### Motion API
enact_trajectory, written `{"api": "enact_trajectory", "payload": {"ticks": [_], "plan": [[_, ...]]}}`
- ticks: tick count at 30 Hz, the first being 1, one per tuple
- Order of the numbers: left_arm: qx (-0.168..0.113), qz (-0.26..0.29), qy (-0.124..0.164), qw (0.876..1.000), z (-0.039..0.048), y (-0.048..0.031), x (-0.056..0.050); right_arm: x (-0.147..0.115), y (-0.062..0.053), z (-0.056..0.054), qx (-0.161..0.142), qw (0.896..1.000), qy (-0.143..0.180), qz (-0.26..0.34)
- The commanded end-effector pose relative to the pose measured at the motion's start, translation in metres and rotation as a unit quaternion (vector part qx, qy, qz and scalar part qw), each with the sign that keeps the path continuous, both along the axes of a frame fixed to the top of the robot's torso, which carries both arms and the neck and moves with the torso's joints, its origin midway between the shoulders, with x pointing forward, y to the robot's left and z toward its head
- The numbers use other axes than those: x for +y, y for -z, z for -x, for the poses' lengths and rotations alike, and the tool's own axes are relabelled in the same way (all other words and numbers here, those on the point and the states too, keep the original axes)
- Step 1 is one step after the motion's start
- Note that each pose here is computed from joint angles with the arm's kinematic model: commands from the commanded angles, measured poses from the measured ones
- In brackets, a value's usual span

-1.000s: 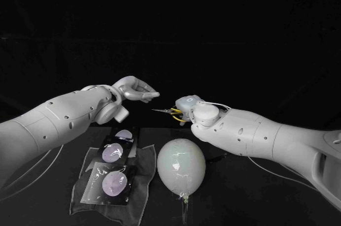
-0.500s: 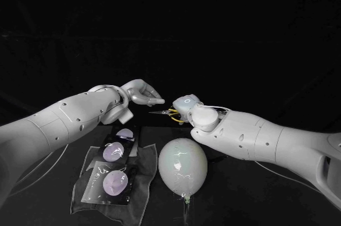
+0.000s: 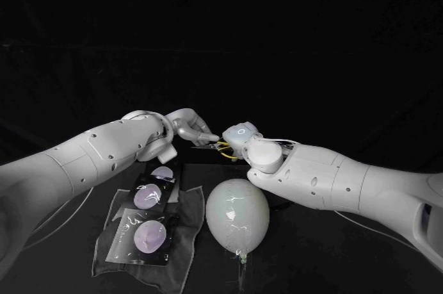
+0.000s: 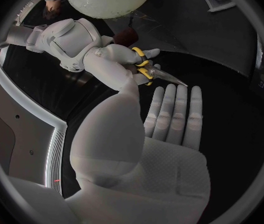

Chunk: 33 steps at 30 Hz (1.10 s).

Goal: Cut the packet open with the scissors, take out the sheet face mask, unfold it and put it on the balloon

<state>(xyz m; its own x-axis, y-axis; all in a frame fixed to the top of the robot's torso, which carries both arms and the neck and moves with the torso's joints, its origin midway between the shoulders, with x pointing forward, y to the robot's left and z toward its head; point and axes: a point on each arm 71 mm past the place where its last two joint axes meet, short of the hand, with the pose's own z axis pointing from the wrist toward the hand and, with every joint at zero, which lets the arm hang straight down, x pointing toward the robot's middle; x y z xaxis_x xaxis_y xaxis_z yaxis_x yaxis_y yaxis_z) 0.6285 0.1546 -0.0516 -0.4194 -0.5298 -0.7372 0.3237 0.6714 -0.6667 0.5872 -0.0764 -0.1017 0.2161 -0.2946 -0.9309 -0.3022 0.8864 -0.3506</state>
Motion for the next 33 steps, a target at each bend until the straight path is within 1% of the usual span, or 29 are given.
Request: {"api": "enact_trajectory", "payload": {"ticks": [1, 6, 11, 19, 22, 26, 33], "plan": [[0.03, -0.027, -0.003, 0.999, 0.0008, 0.0048, -0.003, 0.0, -0.003, 0.001, -0.022, 1.0, 0.002, 0.006], [0.042, -0.037, -0.007, 0.998, 0.001, 0.0078, -0.005, 0.0, -0.004, 0.002, -0.029, 1.0, 0.001, 0.004], [0.05, -0.04, -0.003, 0.998, 0.0019, 0.0097, -0.009, 0.002, -0.005, 0.003, -0.038, 0.999, -0.008, -0.003], [0.057, -0.023, 0.004, 0.998, 0.0029, 0.0097, -0.015, 0.005, -0.005, 0.006, -0.037, 0.999, -0.017, -0.002], [0.06, -0.016, 0.004, 0.998, 0.0031, 0.0095, -0.016, 0.006, -0.005, 0.006, -0.037, 0.999, -0.018, 0.0], [0.072, -0.003, 0.007, 0.997, 0.0037, 0.0099, -0.018, 0.006, -0.005, 0.006, -0.038, 0.999, -0.017, 0.003], [0.085, 0.001, 0.014, 0.996, 0.0048, 0.0111, -0.018, 0.005, -0.005, 0.005, -0.042, 0.999, -0.017, 0.004]]}}
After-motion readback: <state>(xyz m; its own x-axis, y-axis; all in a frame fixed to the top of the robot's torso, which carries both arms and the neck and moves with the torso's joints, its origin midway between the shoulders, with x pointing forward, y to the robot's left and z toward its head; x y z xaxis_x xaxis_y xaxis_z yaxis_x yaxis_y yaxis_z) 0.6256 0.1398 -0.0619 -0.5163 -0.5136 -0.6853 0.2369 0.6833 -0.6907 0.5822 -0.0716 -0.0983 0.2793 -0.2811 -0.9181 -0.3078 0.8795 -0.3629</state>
